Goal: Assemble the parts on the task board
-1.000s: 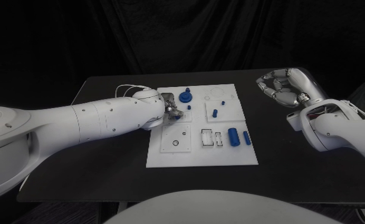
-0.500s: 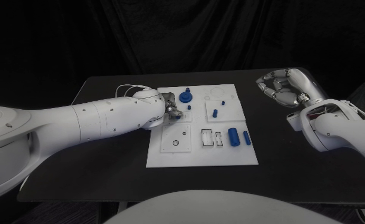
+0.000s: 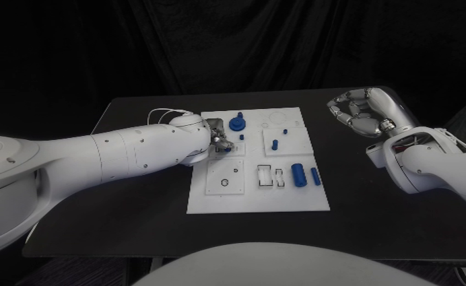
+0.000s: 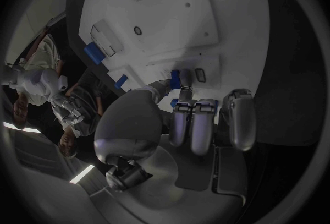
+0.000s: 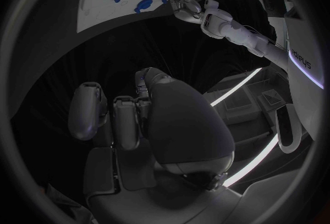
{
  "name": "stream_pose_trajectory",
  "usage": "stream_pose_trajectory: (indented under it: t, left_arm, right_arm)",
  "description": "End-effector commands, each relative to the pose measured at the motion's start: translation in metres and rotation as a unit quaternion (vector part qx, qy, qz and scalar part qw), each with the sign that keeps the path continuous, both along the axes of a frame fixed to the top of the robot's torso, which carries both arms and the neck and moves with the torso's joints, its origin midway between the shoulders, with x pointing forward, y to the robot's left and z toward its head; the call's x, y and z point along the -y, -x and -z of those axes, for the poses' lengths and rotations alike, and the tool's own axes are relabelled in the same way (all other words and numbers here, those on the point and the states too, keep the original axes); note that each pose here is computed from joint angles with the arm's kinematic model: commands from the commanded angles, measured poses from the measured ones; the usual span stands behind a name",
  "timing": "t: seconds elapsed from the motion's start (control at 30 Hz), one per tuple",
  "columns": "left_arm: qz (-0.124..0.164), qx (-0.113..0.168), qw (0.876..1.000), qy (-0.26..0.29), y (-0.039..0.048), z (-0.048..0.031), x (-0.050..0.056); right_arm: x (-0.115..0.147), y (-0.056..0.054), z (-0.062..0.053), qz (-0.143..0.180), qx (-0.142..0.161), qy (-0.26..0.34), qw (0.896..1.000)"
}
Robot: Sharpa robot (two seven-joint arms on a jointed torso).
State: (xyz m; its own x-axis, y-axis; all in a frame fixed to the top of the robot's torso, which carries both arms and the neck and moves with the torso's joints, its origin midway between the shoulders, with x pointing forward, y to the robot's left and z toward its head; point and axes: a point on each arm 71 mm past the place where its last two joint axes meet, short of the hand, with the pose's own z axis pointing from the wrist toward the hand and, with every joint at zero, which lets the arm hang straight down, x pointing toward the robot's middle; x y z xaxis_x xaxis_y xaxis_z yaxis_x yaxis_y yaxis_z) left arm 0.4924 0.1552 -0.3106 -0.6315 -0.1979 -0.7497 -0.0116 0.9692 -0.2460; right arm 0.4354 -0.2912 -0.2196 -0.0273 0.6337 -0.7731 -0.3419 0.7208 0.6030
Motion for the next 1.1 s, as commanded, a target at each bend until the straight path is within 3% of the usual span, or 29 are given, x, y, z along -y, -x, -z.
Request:
stream_pose_trajectory:
  t: [0.03, 0.53, 1.1]
  left_arm:
    - [0.0, -0.003, 1.0, 0.006, 0.0035, 0.005, -0.001]
    - [-0.011, 0.045, 0.998, 0.042, 0.0035, -0.0023, -0.0066]
    - [-0.006, 0.03, 0.999, 0.032, 0.0037, 0.0002, -0.0094]
  right_arm:
    - [0.0007, -0.0002, 0.0018, 0.005, -0.009, 0.001, 1.0]
    - [0.0034, 0.0004, 0.0016, 0.008, -0.008, 0.002, 1.0]
    - [0.0032, 0.0004, 0.0015, 0.008, -0.008, 0.002, 1.0]
